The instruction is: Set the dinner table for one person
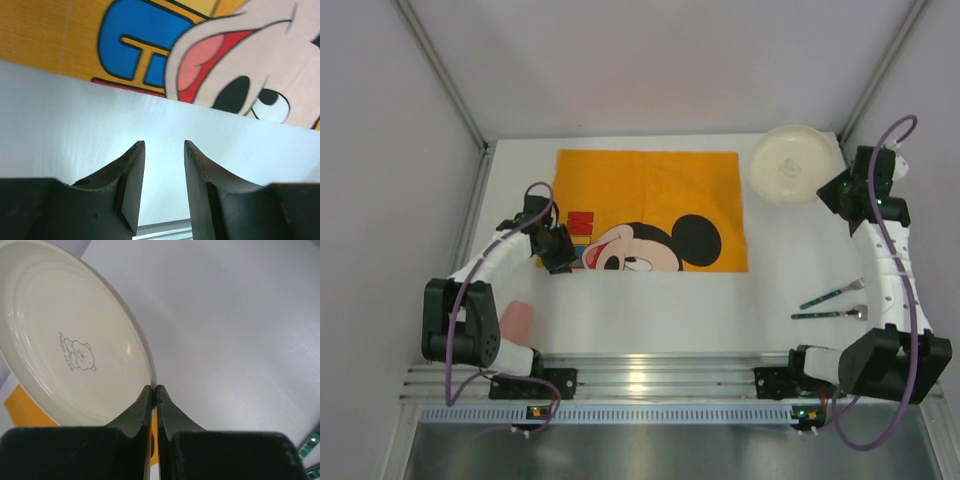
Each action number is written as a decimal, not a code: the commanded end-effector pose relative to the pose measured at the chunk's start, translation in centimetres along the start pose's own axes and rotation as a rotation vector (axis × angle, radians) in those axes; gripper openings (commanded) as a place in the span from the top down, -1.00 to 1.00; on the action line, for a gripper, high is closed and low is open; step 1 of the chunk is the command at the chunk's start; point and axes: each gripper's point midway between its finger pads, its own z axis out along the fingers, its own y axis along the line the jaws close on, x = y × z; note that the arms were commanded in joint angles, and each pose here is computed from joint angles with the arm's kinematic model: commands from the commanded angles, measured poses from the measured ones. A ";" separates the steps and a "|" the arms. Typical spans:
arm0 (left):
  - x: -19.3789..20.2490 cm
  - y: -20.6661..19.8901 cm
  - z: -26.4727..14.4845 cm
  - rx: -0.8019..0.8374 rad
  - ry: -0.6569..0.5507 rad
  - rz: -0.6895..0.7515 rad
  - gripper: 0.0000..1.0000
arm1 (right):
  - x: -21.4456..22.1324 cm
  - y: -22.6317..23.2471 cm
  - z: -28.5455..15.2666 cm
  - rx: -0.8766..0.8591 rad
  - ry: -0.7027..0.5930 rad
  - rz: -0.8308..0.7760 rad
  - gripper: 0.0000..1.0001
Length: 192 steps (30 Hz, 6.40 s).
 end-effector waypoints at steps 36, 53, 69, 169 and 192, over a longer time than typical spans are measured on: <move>2.2 5.3 -19.0 -0.331 -0.361 -0.422 -0.42 | 29.7 21.7 1.0 -0.407 0.611 -0.415 -0.76; 8.3 11.9 -15.6 -0.516 -0.195 -0.624 -0.62 | 28.9 9.0 -7.9 -0.463 0.724 -0.413 -0.84; 8.6 16.8 -11.7 -0.628 -0.056 -0.823 -0.64 | 28.2 4.2 -10.1 -0.510 0.752 -0.424 -0.82; -4.0 -8.0 -9.5 0.186 -0.160 -0.115 -0.69 | 11.3 24.4 12.0 -0.301 0.371 -0.444 1.00; -5.1 -9.3 -2.5 0.185 -0.028 -0.102 -0.65 | 13.2 23.2 19.3 -0.120 0.176 -0.654 0.12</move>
